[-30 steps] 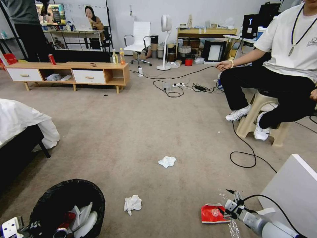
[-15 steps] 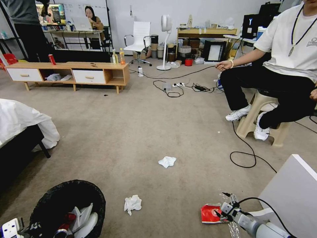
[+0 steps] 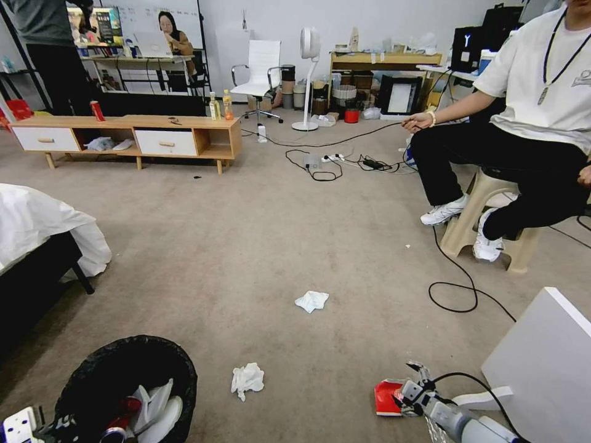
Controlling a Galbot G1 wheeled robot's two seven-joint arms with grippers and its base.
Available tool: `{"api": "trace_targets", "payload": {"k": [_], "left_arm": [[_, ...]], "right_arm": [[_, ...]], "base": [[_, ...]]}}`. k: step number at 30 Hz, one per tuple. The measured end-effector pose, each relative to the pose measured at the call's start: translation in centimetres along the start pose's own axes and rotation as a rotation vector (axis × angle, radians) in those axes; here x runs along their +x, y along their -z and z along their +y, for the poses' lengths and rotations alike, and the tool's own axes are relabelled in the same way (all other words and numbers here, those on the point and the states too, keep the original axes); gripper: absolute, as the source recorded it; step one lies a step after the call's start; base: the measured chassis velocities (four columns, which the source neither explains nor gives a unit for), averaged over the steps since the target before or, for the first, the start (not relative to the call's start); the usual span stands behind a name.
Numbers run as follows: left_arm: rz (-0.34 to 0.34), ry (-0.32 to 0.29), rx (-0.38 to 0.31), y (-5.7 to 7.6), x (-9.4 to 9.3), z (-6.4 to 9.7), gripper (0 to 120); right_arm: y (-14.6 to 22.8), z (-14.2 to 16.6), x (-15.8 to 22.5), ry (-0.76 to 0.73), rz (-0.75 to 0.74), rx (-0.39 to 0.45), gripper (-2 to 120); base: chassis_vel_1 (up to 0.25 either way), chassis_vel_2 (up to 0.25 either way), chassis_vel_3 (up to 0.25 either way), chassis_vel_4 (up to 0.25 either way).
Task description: Pick up the trash bin and place the garbage on the floor into it.
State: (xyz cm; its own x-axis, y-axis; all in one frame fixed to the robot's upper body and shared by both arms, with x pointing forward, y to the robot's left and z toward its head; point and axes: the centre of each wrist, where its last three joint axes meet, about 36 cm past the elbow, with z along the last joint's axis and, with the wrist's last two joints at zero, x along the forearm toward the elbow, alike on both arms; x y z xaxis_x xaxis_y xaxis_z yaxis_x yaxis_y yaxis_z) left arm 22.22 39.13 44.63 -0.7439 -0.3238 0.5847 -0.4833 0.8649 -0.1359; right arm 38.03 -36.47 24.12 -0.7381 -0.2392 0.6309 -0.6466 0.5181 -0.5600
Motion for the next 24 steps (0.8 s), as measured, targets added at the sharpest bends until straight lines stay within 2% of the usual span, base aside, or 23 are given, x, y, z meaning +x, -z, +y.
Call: {"api": "trace_targets", "payload": {"k": [24], "left_arm": [[0.012, -0.001, -0.005, -0.5, -0.7, -0.4, 3]], "right_arm": [[-2.9, 1.9, -2.8, 0.025, 0.025, -0.011, 100]], "base": [[0.000, 0.000, 0.000, 0.000]]}}
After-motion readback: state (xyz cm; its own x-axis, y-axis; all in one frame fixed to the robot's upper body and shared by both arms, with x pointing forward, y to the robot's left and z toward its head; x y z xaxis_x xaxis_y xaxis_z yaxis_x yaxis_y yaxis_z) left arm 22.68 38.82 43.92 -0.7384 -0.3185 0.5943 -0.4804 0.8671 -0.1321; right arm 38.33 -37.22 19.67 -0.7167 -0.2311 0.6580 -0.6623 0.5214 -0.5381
